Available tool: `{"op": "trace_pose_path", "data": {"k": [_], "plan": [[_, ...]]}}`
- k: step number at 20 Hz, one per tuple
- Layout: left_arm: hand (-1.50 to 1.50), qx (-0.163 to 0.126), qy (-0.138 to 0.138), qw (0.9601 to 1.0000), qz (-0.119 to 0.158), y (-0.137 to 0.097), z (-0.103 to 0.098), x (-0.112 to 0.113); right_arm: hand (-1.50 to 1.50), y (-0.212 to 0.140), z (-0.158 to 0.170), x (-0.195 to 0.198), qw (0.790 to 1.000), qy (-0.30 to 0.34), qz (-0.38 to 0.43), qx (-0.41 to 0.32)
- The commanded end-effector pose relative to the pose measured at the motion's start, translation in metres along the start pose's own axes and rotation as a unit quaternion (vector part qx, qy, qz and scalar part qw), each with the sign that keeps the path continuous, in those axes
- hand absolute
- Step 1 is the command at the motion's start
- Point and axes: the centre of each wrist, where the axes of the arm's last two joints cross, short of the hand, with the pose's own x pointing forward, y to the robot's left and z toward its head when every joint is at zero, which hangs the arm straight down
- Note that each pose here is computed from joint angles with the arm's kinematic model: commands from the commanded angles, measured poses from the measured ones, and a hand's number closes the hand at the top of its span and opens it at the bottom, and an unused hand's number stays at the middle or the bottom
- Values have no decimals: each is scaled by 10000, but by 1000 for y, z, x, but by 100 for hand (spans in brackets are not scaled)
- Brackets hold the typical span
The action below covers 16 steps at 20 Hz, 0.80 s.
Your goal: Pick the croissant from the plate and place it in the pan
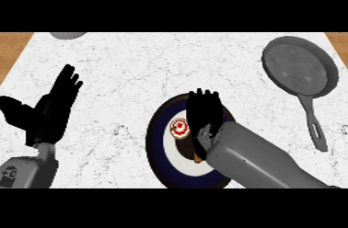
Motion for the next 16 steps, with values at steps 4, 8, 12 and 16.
{"op": "trace_pose_path", "data": {"k": [4, 8, 12, 16], "plan": [[0, 14, -9, 10000, 79, 7, -5, -2, -150, 26, -13, 23, 9944, 988, 247, 295], [0, 11, -80, 10000, 45, 10, -14, 18, -150, 17, -17, 11, 9958, 893, 118, 168], [0, 15, -27, 10000, 3, 6, 20, -3, -150, 32, -40, 4, 9961, 853, -25, 223], [0, 60, -40, 10000, 53, -8, 8, -3, -150, 48, -37, -11, 9954, 886, 12, 350]]}}
